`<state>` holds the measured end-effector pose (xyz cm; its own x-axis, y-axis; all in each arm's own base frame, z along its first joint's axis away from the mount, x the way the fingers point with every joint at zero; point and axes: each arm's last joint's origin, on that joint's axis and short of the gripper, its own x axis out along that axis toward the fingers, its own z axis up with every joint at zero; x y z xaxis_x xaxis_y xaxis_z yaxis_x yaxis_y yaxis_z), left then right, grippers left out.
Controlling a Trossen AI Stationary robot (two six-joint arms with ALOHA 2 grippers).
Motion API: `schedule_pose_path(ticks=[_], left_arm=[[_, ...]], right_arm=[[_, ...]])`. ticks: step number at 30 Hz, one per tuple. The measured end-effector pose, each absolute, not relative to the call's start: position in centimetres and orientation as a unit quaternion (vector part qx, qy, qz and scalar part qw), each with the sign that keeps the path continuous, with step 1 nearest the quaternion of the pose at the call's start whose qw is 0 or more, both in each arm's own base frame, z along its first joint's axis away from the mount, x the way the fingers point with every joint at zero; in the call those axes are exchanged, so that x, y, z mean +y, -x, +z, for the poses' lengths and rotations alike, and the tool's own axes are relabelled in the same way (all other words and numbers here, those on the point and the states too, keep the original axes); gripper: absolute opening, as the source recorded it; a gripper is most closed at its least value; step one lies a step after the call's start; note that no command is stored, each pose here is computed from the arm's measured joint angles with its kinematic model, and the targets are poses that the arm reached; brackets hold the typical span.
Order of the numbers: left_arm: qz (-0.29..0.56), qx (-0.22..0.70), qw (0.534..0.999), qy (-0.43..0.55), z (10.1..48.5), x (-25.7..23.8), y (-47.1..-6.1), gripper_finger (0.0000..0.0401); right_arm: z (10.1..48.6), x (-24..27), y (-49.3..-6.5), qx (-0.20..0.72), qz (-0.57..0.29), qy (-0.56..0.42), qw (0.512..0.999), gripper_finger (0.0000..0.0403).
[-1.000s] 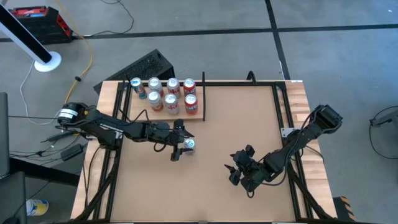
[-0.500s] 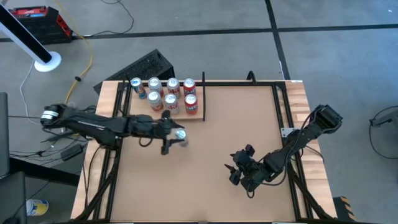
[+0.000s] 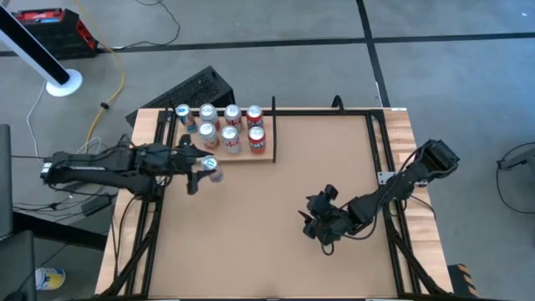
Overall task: Place canned beverage on shelf
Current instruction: Put the blue soda can on the shelf aligned with other blue soda can
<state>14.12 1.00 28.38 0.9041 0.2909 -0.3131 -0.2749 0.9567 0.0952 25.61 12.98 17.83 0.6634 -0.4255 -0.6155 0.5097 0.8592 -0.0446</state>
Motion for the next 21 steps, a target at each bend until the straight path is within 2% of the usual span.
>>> schedule_pose_path(ticks=[9,14,21], left_arm=[[0.238,0.179,0.954,-0.031,28.3,2.5,-10.1,0.0234],[0.318,0.186,0.927,-0.065,28.3,3.4,-8.2,0.0234],[0.345,0.215,0.908,-0.103,28.2,4.3,-7.4,0.0235]], right_arm=[[18.0,11.3,-26.9,0.331,-0.246,-0.060,0.909,0.0286],[17.9,10.8,-27.1,0.336,-0.249,-0.066,0.906,0.0286],[17.9,10.8,-27.1,0.337,-0.248,-0.066,0.906,0.0286]])
